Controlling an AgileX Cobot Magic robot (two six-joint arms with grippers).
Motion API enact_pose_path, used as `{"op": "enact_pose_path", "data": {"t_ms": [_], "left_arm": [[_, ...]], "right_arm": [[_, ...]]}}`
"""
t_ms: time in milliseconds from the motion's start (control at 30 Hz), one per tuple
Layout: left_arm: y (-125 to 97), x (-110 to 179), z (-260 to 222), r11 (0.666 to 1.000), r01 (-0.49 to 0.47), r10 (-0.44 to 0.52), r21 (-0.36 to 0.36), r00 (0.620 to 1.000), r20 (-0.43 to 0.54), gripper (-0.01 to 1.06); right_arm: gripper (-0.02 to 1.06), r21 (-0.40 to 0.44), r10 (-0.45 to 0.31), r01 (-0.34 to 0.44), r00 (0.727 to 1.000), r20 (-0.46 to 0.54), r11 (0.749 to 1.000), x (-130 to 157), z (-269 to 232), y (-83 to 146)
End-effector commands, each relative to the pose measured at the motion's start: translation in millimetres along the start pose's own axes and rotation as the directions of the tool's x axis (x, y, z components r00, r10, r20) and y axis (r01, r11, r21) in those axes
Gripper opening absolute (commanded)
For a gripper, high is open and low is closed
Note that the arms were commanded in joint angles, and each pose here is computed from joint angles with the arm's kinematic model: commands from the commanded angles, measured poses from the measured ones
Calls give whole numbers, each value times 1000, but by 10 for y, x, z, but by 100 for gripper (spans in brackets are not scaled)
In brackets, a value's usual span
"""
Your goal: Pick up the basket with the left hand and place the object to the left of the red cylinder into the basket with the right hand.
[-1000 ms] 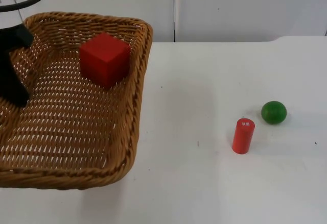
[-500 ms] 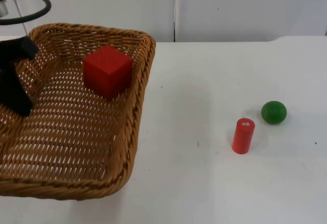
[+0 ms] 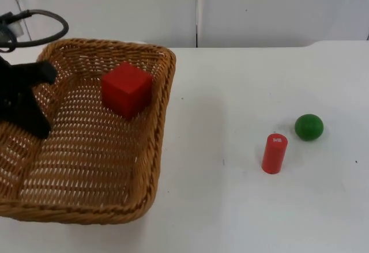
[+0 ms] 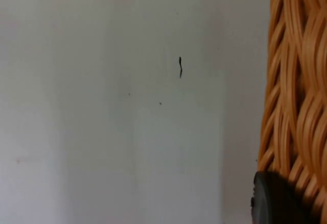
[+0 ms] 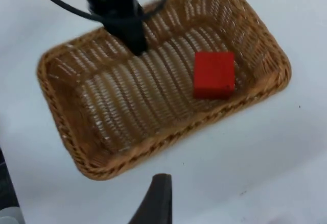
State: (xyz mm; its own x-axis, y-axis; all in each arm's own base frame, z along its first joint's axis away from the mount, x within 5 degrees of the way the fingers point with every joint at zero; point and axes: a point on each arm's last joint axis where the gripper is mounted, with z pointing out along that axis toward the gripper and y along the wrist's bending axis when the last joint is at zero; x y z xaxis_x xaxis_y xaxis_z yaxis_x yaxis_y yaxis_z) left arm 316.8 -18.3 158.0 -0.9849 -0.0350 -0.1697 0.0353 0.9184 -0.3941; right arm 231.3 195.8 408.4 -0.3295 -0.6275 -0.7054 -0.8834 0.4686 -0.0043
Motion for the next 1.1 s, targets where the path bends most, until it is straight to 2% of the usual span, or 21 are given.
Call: {"op": "enact_pose_path", "data": {"t_ms": [0,333,633,1067], "left_arm": [[-6,-39,44,999,27,-27,31,999,23,0],[160,-75,422,999,38,-38,32,999,7,0],[284,-19,689,998,66,-65,22,996,-57,0],[295,-7,734,996,85,-83,31,994,-69,0]], "right_arm": [[82,-14,-11,11,1000,12,1000,4,-76,33],[82,-9,-14,15,999,36,1000,-8,-145,58],[82,4,-16,16,998,54,1000,-24,-154,50],[82,13,-21,20,998,67,1000,-36,-154,42]]}}
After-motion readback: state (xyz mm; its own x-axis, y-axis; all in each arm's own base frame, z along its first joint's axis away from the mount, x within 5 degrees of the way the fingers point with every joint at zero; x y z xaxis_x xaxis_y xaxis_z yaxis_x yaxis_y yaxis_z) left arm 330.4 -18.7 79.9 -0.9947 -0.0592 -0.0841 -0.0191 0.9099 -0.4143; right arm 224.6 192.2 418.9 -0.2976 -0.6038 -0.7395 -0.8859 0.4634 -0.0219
